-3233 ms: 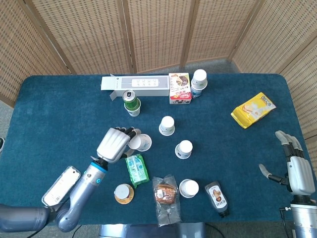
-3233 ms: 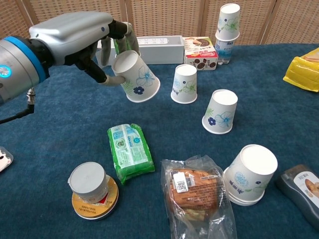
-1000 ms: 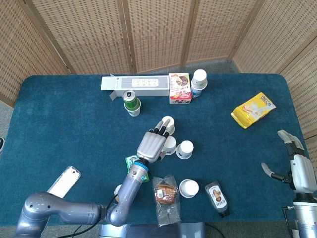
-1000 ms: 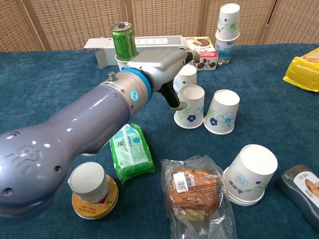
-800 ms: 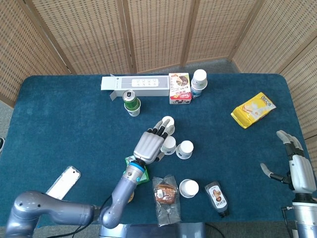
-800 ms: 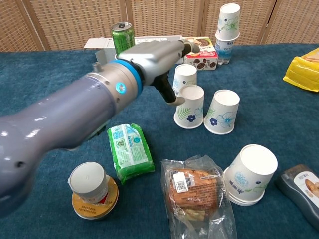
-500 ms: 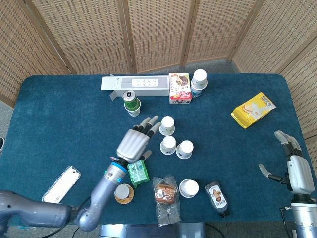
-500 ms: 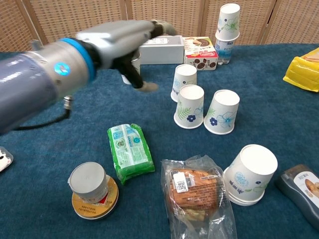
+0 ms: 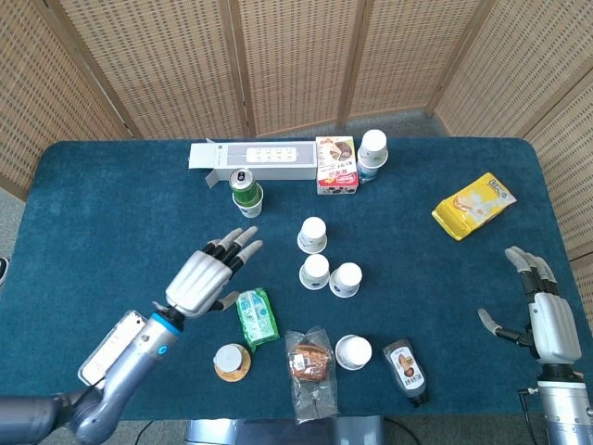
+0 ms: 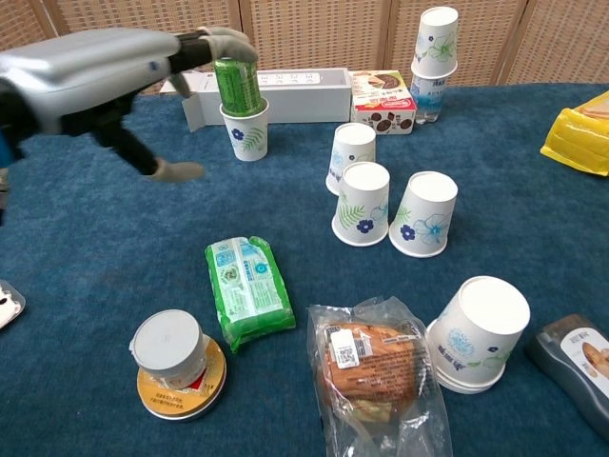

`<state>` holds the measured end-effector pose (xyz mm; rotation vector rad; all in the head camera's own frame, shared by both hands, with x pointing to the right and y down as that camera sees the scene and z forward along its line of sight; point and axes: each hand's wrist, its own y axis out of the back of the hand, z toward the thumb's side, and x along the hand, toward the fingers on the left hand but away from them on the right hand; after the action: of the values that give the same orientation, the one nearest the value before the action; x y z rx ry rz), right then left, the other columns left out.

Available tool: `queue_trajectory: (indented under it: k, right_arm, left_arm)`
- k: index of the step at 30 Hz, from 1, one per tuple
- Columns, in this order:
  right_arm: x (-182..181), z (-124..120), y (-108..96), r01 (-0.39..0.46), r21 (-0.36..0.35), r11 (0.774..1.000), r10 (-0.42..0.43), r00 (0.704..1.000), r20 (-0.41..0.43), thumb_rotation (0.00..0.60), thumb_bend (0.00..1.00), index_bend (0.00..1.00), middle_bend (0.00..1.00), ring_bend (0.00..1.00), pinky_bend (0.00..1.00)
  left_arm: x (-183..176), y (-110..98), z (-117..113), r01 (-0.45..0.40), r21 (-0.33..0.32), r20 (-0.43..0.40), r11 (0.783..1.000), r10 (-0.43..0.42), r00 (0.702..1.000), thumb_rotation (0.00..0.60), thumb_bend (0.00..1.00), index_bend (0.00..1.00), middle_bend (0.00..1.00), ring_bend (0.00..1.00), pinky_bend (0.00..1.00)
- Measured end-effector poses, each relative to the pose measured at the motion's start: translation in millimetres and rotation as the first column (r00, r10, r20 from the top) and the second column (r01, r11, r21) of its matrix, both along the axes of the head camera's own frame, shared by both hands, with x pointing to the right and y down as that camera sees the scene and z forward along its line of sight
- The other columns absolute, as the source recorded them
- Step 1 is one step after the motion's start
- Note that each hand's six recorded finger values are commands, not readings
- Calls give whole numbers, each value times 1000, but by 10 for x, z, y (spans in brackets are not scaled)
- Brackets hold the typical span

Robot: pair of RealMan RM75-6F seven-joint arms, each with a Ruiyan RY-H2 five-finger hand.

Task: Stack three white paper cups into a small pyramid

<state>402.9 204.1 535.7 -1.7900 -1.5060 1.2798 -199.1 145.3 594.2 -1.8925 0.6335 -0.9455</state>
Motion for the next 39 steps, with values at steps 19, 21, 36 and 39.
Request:
queue_trajectory:
  k: [19, 21, 36, 39]
  right_arm:
    - [-53, 1, 19, 14, 3, 1000, -14, 1000, -12, 600, 273, 91, 0, 0, 0]
    - [-55, 9, 19, 14, 1, 1000, -14, 1000, -12, 600, 274, 91, 0, 0, 0]
    - [-125, 70, 65, 52, -15, 999, -53, 997, -58, 600, 274, 91, 0, 0, 0]
    - [-147, 96, 79, 65, -21, 998, -66, 995, -73, 600, 272, 91, 0, 0, 0]
  left_arm:
    - [-1326, 287, -315, 62, 65, 129, 996, -70, 989, 600, 320, 38, 0, 0, 4]
    - [-1534, 340, -356, 100, 63, 145, 993, -109, 983, 600, 319, 38, 0, 0, 0]
    - [-2450, 737, -676, 391, 5, 214, 920, -383, 899, 600, 320, 55, 0, 0, 0]
    - [-2498, 753, -734, 399, 6, 214, 917, -391, 895, 600, 320, 61, 0, 0, 0]
